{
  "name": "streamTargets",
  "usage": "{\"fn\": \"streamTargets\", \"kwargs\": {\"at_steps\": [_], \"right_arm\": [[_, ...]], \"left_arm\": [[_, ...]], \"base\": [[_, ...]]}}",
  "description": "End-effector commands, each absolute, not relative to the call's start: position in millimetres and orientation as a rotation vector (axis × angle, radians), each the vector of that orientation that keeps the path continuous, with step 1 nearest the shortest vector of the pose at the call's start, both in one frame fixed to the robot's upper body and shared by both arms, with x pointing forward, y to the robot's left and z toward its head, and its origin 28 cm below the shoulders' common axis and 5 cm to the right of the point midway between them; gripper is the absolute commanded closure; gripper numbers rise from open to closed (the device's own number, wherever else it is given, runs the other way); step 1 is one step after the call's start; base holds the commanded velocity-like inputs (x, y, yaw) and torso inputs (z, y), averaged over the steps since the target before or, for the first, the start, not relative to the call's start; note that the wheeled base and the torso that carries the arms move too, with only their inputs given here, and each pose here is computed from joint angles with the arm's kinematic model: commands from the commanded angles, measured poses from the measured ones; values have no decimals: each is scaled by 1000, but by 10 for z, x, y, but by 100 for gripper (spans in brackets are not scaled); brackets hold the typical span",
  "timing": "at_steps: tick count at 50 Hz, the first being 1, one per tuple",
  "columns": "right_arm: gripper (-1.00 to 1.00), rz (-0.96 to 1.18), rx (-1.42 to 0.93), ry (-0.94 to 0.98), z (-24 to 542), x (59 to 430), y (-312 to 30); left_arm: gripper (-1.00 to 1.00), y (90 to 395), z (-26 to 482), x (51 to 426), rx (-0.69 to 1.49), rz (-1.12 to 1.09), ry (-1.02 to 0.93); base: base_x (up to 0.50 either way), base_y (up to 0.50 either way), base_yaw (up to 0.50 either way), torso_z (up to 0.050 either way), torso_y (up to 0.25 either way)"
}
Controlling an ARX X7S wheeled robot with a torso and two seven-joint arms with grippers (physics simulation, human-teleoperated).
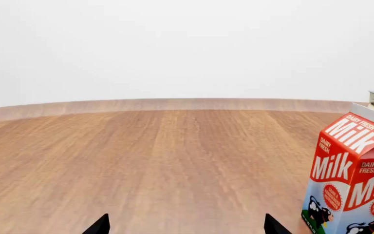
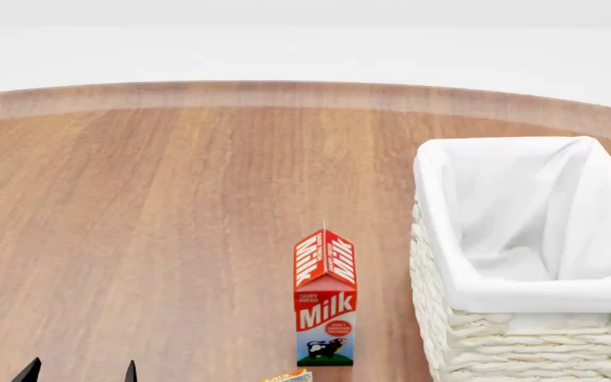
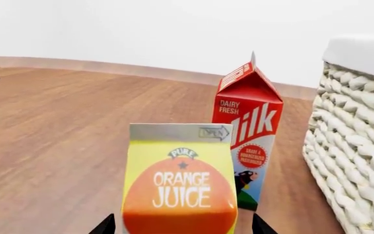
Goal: Pick up the orange juice, and put it in the basket.
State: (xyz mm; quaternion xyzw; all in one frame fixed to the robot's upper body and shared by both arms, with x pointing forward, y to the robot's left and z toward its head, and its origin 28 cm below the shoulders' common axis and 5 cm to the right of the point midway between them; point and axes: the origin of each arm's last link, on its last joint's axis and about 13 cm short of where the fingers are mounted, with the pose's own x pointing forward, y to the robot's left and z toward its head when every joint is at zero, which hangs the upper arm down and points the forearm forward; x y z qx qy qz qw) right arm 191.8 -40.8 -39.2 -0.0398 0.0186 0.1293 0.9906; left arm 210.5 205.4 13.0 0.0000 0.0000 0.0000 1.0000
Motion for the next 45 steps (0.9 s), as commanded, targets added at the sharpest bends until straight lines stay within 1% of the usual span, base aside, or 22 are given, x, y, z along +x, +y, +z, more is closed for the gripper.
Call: {"fn": "streamTargets", "kwargs": {"at_steps": [1,45], "right_arm": [[-100,259,-73,44,-401,1941,-400],[-100,280,-70,66,-439,2026,-345]], "left_arm": [[-100,2054,130,2105,0,0,0],[-100,2054,130,2105,0,0,0]], "base": [[0,0,0,0,0],[0,0,0,0,0]]}}
